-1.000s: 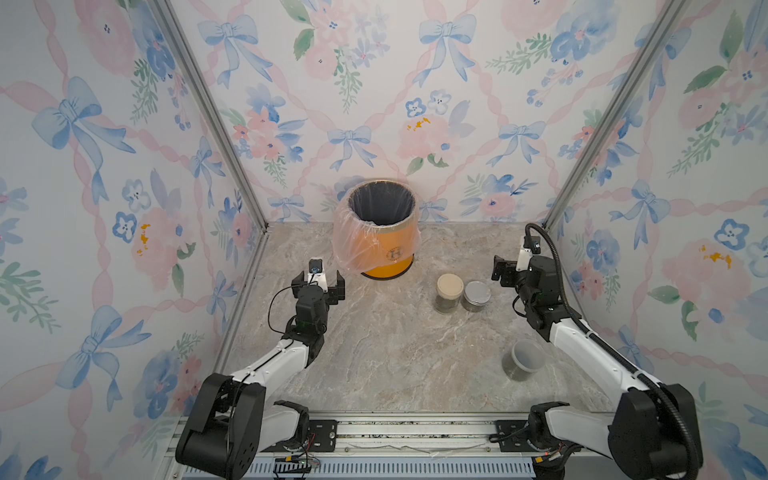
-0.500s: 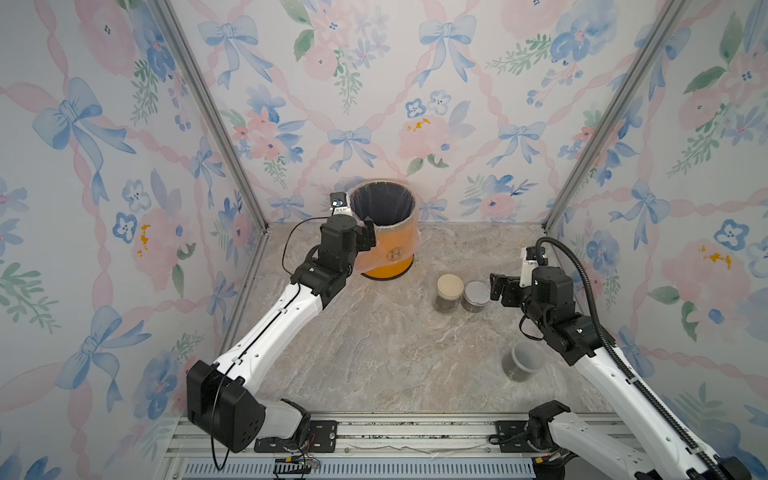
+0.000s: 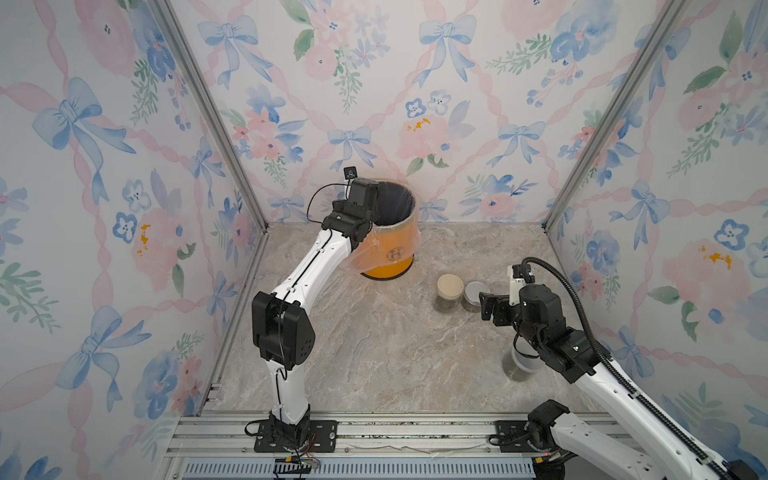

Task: Empty moldy tea leaves from jars
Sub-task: Move the trash bin to the center of the board.

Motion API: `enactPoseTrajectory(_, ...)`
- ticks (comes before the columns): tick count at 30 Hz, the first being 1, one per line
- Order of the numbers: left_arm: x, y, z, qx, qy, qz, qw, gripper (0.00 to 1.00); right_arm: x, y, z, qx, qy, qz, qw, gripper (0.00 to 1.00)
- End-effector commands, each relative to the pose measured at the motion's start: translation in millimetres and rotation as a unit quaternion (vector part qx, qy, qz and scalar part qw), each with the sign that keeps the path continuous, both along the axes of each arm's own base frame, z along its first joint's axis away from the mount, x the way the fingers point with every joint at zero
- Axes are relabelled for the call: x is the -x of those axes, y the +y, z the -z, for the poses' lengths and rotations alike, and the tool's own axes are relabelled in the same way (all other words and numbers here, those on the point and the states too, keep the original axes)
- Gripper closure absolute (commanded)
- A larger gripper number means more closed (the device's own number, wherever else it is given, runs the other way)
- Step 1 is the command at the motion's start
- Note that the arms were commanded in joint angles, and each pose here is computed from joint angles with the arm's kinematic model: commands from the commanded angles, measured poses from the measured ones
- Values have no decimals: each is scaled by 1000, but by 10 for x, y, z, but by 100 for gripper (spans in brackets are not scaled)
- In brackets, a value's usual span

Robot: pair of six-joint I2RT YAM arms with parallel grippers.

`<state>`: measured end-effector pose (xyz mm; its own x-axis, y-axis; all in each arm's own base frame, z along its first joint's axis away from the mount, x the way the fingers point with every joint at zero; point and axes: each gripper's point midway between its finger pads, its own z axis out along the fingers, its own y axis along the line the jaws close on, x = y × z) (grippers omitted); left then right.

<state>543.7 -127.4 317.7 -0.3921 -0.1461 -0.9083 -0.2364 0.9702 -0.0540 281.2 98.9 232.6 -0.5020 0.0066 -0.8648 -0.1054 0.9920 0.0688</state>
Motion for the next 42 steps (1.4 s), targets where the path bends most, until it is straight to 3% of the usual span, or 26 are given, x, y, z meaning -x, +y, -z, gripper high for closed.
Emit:
enactPoseTrajectory(1,-74,150,161,25,28,-27,999,27,27,30,122,9,15,-1,1000,3)
enactPoseTrajectory(12,-281,173,606,49,76,-18,996,39,-1,233,97,27,22,-28,999,3)
enactPoseTrajectory(31,-161,176,507,4,85,22,996,95,58,456,36,54,38,-59,996,3)
enactPoseTrajectory(34,-76,195,457,-11,85,24,996,100,64,454,4,57,40,-61,996,4)
enactPoseTrajectory(42,291,253,452,-10,101,39,994,100,62,476,-54,45,51,-71,995,3)
